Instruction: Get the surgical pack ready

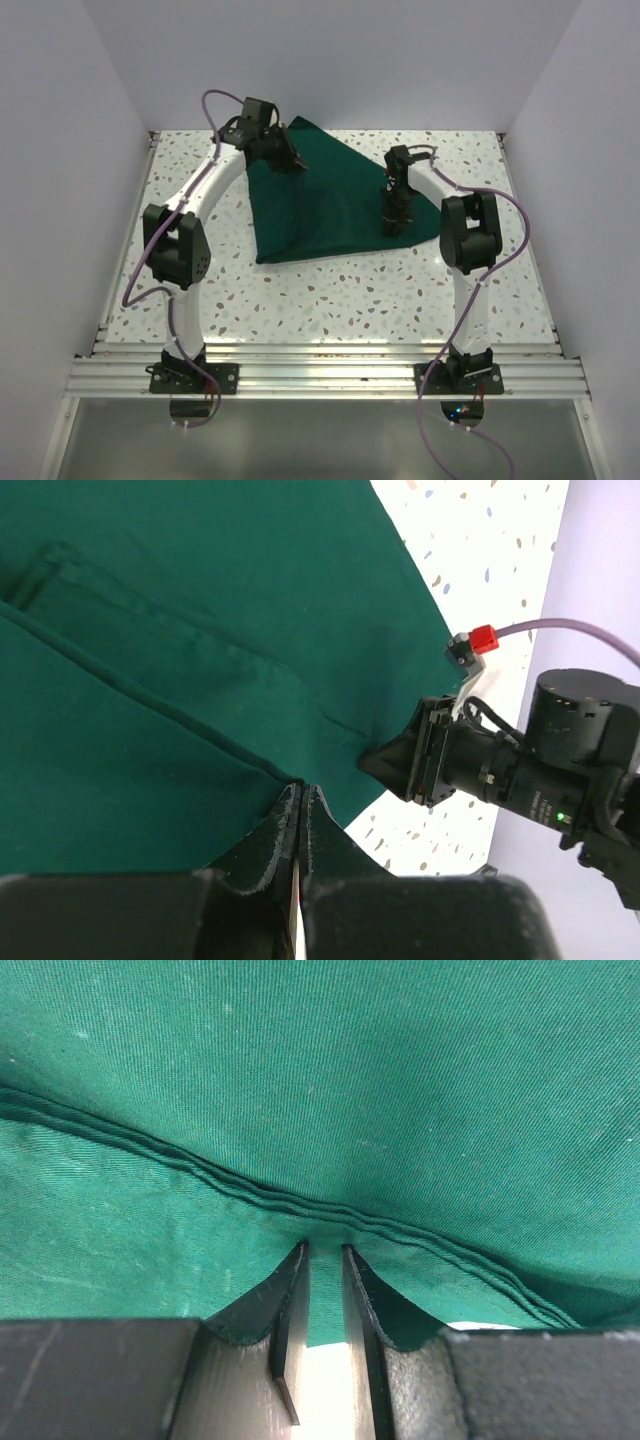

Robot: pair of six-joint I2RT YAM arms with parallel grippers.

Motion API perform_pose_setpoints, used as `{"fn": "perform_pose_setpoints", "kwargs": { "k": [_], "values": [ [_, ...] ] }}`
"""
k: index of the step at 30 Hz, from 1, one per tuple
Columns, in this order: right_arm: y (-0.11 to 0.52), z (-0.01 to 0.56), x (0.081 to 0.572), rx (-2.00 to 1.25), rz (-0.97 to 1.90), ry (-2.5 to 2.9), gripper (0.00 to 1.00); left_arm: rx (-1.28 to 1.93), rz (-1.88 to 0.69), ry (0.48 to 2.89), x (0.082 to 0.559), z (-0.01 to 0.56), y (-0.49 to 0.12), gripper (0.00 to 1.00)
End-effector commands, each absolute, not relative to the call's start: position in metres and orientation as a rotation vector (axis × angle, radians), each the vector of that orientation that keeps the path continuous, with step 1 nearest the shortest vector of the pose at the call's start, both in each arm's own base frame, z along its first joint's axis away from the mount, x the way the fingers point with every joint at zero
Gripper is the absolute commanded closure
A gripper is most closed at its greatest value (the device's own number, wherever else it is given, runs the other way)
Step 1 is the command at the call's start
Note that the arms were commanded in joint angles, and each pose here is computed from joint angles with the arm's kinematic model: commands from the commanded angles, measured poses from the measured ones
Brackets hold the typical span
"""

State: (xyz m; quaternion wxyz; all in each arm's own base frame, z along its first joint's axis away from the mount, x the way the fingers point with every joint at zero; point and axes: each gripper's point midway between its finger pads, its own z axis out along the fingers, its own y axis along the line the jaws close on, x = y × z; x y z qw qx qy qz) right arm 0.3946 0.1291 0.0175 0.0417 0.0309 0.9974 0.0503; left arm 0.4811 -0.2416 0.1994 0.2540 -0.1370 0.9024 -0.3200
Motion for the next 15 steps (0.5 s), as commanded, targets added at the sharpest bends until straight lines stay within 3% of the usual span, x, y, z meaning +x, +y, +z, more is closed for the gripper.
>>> {"fn": "perform_pose_setpoints", "kwargs": {
  "k": [1,15],
  "values": [
    [0.132,-0.001,0.395,0.093,0.177,3.076,0.77,-0.294,-0.972,2.418,0.486,0.215,-0.271,1.00],
    [0.131,-0.013,0.388,0.103,0.178,3.116,0.77,-0.218,-0.997,2.522,0.488,0.155,-0.318,1.00]
  ]
}}
